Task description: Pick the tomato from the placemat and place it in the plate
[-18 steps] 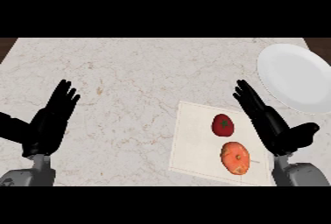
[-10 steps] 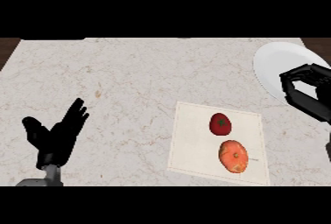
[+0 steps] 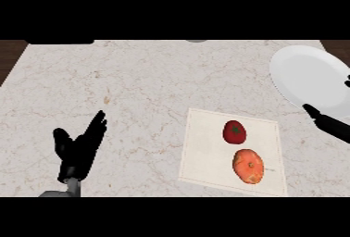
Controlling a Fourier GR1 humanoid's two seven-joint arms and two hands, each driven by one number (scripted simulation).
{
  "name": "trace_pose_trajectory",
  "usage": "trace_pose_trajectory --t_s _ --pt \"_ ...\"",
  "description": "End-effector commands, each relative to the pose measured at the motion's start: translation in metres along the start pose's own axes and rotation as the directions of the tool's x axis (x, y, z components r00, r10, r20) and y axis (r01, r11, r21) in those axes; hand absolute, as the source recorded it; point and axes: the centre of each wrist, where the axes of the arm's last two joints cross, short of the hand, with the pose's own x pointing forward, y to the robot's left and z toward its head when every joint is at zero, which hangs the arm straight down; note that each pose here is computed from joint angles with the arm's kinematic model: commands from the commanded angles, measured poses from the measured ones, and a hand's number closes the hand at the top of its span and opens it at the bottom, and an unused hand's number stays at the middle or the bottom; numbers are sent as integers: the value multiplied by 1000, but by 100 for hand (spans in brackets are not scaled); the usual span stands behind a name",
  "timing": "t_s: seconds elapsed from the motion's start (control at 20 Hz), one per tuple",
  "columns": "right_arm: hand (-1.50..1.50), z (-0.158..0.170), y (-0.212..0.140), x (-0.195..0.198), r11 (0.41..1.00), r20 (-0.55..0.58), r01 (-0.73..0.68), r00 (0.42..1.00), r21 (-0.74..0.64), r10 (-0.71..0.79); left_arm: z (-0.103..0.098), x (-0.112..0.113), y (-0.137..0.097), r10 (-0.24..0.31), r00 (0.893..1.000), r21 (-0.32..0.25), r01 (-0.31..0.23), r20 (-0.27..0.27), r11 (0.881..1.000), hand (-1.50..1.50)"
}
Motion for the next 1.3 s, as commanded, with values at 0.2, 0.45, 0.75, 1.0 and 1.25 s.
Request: trace_pose_trajectory --t_s 0.2,0.45,0.75,1.0,1.25 --pt "-150 12 -21 19 937 -40 -238 966 257 257 14 -8 -7 1 999 -23 -2 -51 1000 0" --pt "-150 -3 -15 62 790 -53 -364 894 494 445 5 4 -15 0 1000 -31 0 -21 1000 0" --pt "-150 14 21 100 712 -61 -422 837 561 544 1 0 -10 -1 999 -21 0 -39 1000 0" --pt "-150 25 63 89 688 -77 -428 815 586 574 -12 -19 -16 -10 999 -14 9 -48 1000 0" --pt "-150 38 100 90 657 -112 -452 768 603 630 9 -12 -8 -14 999 -12 14 -33 1000 0"
